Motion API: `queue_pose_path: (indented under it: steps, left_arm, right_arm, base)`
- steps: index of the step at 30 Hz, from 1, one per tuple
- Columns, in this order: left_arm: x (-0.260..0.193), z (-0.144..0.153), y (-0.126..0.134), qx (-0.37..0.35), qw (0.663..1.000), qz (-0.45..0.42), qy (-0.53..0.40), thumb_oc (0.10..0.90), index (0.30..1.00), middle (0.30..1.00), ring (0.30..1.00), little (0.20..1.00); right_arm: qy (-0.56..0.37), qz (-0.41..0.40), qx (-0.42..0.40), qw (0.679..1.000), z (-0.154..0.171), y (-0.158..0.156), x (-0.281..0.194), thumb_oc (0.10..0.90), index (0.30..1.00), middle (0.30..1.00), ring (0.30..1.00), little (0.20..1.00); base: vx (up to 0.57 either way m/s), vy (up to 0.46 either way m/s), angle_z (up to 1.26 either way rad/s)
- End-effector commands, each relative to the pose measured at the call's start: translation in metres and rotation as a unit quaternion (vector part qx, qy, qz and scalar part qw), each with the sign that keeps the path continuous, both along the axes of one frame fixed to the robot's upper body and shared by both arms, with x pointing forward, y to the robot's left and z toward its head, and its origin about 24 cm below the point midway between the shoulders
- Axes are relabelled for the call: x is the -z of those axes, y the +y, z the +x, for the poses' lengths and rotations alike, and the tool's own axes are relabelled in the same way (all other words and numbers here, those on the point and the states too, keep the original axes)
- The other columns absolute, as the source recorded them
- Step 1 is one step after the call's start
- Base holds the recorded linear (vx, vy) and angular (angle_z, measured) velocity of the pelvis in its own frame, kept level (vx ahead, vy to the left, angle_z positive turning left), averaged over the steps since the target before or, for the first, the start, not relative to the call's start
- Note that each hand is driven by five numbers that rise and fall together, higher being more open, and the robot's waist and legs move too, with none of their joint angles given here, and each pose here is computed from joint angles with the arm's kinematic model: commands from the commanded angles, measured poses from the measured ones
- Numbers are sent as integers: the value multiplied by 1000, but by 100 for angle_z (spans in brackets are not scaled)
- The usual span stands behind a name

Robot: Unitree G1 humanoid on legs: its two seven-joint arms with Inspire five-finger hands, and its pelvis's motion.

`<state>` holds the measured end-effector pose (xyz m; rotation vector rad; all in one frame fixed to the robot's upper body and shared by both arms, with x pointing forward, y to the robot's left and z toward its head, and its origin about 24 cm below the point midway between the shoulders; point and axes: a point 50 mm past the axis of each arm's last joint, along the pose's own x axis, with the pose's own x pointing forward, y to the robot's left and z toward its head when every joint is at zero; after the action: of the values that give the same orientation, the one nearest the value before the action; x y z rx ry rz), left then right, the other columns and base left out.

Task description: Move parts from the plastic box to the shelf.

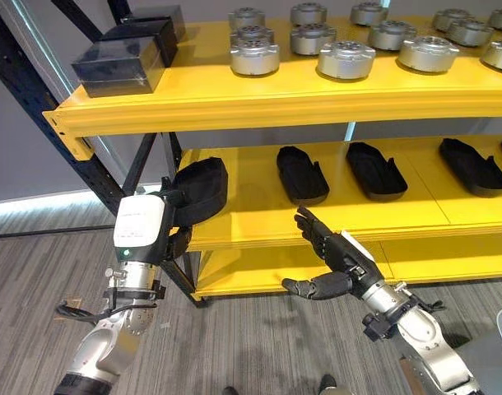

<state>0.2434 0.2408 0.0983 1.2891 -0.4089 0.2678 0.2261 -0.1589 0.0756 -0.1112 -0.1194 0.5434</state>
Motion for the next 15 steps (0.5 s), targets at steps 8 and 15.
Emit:
queue_pose_path:
  steps: [8,15]
  left_arm:
    - [-63,3,-1,56,984,-6,-168,400,300,300,300,300]
    - [-66,2,2,46,984,-8,-173,400,300,300,300,300]
  right_arm:
    - [-89,98,27,991,10,2,-40,900,1000,1000,1000,1000]
    - [-95,79,25,992,10,1,-41,900,1000,1000,1000,1000]
  base:
    - [-39,15,-1]
    - [-4,2,0]
